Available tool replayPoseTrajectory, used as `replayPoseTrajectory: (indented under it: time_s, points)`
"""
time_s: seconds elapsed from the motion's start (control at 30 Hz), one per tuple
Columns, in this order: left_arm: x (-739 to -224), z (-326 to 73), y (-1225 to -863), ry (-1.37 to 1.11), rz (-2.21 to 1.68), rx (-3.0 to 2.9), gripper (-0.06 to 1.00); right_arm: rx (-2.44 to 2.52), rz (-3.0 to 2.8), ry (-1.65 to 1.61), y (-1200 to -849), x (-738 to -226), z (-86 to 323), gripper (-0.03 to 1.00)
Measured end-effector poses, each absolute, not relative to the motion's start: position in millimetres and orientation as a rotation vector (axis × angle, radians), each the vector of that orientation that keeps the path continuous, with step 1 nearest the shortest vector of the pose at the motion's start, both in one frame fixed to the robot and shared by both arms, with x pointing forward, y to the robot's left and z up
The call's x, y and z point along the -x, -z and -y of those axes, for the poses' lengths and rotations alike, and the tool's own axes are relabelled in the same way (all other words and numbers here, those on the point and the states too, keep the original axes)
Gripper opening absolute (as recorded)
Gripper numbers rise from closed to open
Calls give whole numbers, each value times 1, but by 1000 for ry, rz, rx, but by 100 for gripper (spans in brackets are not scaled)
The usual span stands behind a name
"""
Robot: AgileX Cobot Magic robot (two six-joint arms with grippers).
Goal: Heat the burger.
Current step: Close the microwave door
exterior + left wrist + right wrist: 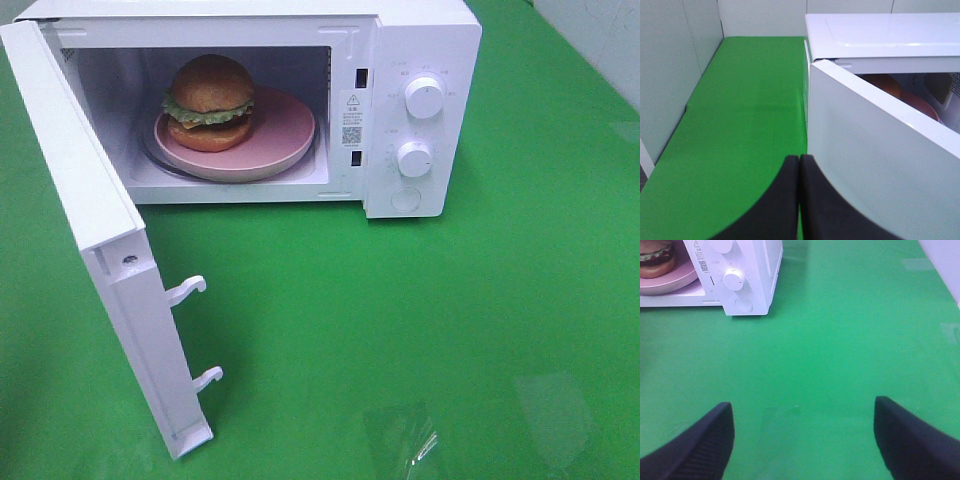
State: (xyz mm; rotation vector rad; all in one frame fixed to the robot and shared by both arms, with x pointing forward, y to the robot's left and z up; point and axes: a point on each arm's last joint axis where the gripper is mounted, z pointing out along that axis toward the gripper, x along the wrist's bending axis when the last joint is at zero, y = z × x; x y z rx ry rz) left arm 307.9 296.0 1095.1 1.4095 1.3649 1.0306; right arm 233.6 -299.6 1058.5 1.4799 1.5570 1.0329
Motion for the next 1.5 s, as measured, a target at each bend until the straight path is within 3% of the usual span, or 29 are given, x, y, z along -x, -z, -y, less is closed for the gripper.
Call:
replayPoseTrajectory:
  time_s: [0.53,0.93,1.5]
  points:
    - [-377,-310,-1032,-1140,-1419,-1305,0,-1480,-1557,-1033,-1058,-234,300,76]
    - [-404,-314,-1005,-1211,-1392,-1262,0,-1480,-1557,-1033,-1058,-234,300,76]
    - [-440,-293,-963,-1003,-1236,-1451,0,-1480,-1557,-1033,-1058,-234,300,76]
